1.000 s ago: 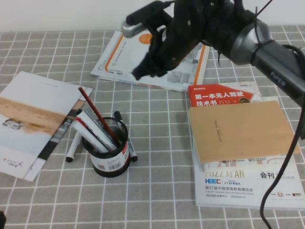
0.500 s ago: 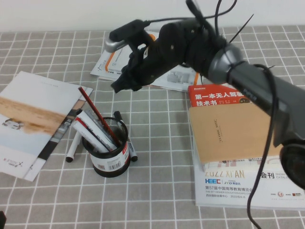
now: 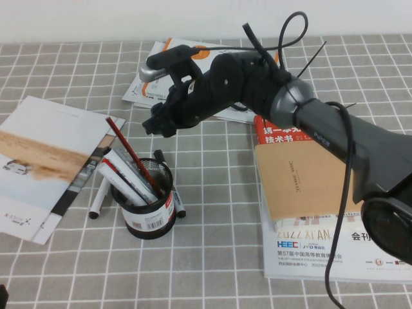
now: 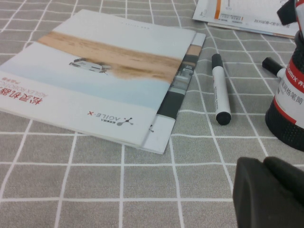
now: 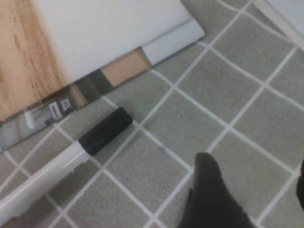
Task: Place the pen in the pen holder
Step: Pick up the pen on the table
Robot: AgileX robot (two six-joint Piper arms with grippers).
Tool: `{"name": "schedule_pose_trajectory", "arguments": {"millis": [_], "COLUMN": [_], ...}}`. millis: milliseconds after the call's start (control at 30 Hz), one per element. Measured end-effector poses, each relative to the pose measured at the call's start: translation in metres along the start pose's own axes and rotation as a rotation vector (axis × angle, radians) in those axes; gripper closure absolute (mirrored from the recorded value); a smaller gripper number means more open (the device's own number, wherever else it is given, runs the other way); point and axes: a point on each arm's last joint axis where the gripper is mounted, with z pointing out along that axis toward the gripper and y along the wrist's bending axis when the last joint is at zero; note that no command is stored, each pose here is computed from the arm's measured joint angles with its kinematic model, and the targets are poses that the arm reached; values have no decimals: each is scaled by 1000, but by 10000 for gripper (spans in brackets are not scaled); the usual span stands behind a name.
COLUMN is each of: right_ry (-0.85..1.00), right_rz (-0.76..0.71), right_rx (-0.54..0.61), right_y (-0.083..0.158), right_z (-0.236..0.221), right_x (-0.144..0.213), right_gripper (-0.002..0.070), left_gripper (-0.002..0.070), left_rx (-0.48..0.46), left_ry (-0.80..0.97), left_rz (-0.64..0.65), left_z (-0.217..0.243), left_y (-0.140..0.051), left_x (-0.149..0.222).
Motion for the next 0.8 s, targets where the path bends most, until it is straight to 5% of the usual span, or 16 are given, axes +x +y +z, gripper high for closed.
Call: {"name": "schedule_pose_trajectory", "arguments": {"millis": [800], "right_ry": [113], "right_rz": [60], "right_rx": [-50], "right_y": [-1], "right_z": [26], "right_x": [25], "right_gripper": [344], "left_gripper": [677], "left_rx": [0], "left_ry": [0], "left_rz": [0], "left_z": [0], "left_y": [0], "left_x": [0]}}
